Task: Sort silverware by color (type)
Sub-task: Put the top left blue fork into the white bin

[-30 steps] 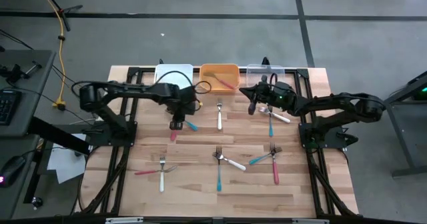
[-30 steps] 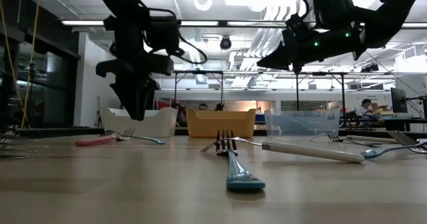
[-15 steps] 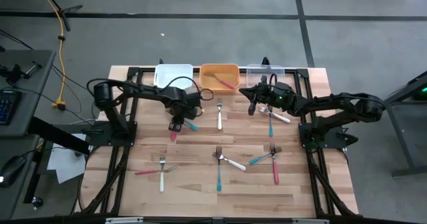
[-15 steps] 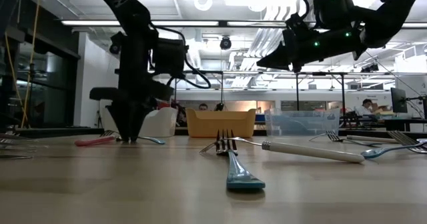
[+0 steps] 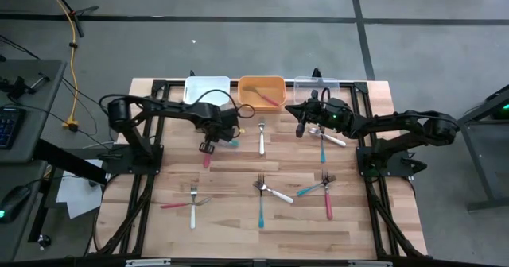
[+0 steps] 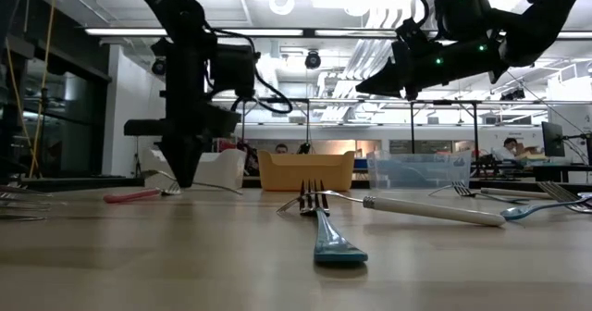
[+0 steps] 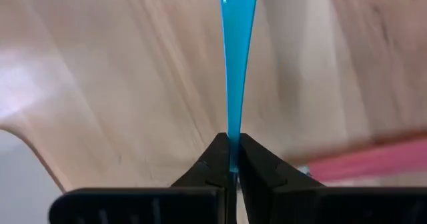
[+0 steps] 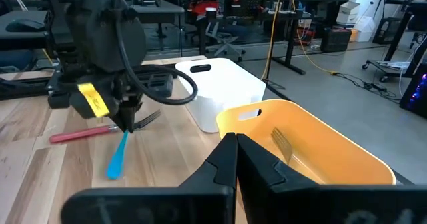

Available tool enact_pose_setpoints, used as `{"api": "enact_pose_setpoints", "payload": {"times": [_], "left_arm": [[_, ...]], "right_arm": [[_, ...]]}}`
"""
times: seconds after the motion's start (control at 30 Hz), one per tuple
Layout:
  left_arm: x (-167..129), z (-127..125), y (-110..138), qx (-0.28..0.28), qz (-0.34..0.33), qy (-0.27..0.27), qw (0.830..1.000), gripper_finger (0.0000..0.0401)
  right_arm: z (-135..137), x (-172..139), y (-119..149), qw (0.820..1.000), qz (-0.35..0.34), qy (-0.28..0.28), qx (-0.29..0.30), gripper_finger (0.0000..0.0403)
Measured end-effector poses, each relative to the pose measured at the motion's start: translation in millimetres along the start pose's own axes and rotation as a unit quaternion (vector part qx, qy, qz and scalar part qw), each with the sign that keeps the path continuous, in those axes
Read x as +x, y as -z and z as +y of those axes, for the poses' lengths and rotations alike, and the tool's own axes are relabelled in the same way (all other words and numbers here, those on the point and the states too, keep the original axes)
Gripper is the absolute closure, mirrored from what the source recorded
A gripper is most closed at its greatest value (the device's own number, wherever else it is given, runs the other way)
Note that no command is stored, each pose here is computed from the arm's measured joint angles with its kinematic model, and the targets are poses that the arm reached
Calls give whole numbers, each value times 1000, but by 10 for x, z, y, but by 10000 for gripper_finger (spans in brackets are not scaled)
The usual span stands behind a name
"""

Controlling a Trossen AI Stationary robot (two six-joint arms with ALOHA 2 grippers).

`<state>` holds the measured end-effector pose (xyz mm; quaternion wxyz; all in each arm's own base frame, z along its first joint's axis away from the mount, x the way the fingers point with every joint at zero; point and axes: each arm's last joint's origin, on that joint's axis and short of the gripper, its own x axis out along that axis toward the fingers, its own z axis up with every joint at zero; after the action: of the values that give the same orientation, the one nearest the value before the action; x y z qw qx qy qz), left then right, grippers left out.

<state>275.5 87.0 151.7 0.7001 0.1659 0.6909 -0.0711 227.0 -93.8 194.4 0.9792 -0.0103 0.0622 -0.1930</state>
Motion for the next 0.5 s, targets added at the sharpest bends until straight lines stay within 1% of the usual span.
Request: {"api": "enact_pose_setpoints", "payload": {"times": [0.1, 0.27, 0.4, 0.5], "left_arm": [[-105, 1, 28, 36, 12, -5, 999, 389], [-418, 114, 51, 94, 33, -69, 993, 394], [-732, 309, 140, 103, 23, -137, 985, 393], [-914, 462, 266, 109, 8, -174, 979, 393]], "right_arm": [[0, 0, 0, 1000, 0, 0, 0, 403], [0, 0, 0, 1000, 0, 0, -4, 403], [0, 0, -1, 1000, 0, 0, -4, 403], [0, 0, 0, 1000, 0, 0, -4, 403]]}}
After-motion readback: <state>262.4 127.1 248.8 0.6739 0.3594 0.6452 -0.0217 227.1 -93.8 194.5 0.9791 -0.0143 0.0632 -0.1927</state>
